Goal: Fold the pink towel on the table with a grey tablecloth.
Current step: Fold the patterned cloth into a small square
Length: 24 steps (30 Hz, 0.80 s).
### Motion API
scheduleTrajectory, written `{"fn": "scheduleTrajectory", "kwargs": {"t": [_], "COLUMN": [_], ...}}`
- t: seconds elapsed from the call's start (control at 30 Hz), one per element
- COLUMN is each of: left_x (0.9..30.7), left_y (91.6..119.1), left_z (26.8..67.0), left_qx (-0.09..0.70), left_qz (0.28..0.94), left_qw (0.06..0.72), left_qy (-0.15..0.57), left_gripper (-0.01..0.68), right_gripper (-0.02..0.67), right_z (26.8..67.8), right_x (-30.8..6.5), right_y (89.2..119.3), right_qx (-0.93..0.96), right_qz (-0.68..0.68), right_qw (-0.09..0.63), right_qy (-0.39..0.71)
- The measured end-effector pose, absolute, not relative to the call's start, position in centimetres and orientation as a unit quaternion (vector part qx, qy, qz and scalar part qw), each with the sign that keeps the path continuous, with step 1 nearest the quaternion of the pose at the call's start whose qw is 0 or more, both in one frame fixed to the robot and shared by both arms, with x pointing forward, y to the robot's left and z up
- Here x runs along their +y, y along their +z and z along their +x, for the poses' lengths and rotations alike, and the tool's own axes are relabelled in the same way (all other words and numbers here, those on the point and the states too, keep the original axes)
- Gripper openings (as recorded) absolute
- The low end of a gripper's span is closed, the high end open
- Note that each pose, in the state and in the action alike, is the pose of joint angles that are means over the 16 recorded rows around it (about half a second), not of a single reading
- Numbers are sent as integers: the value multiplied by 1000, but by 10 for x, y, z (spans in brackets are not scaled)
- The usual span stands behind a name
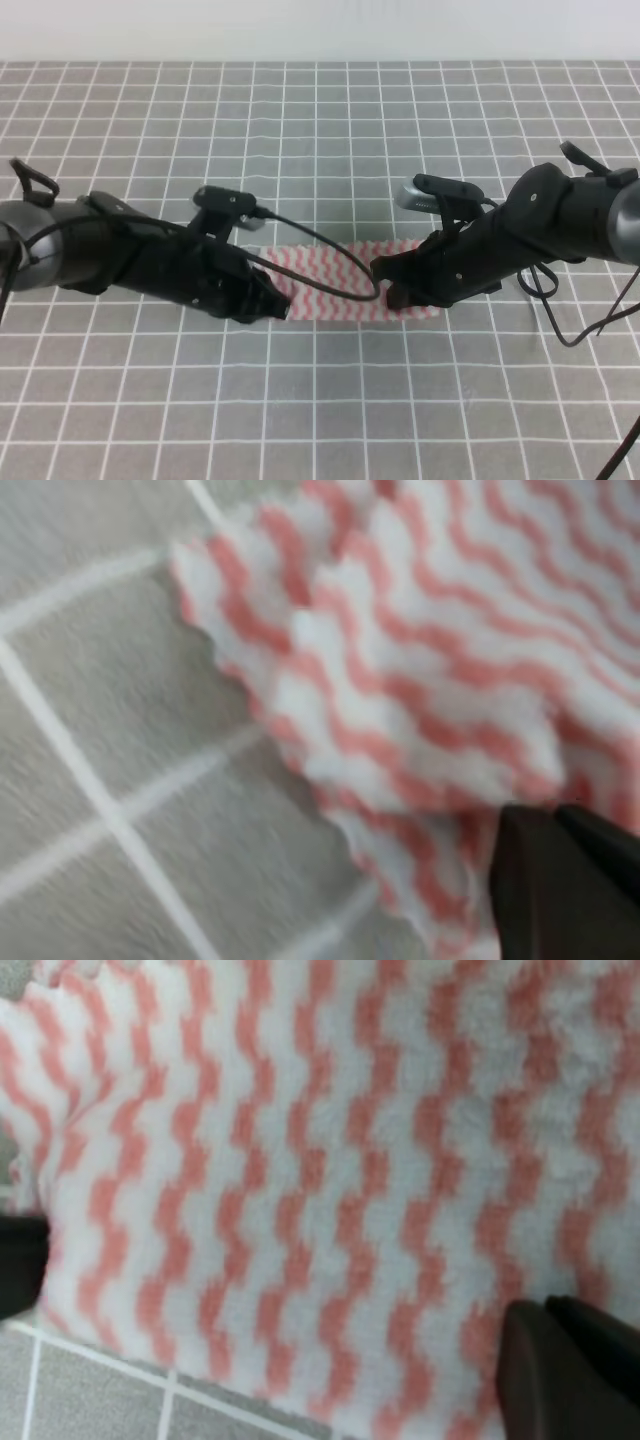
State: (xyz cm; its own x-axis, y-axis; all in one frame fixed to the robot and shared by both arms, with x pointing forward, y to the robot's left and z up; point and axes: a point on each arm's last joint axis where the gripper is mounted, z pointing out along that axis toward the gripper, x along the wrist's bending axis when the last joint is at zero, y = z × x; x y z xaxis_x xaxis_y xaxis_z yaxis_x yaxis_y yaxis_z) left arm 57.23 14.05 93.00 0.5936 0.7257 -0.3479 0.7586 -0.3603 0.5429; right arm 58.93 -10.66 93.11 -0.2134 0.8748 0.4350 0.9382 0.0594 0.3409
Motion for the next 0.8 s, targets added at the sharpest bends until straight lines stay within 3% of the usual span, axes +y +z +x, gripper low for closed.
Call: {"fn": "scheduleTrajectory", "kwargs": {"t": [0.4,0.8], "left_x": [149,153], "left_y": [930,956], "left_z": [565,566], "left_qx": [454,463], "left_qz": [846,833], "left_qw": [279,303], "left_qy": [-31,13], "left_gripper": [-1,1], "right_gripper": [-20,-20], "right_z": [590,590], "right_x": [-107,-107], "right_y": [931,931], "right_qx": [-725,-726], "right_qz": [-625,-625], "right_qw": [56,56], "right_qy": [-284,-283]}}
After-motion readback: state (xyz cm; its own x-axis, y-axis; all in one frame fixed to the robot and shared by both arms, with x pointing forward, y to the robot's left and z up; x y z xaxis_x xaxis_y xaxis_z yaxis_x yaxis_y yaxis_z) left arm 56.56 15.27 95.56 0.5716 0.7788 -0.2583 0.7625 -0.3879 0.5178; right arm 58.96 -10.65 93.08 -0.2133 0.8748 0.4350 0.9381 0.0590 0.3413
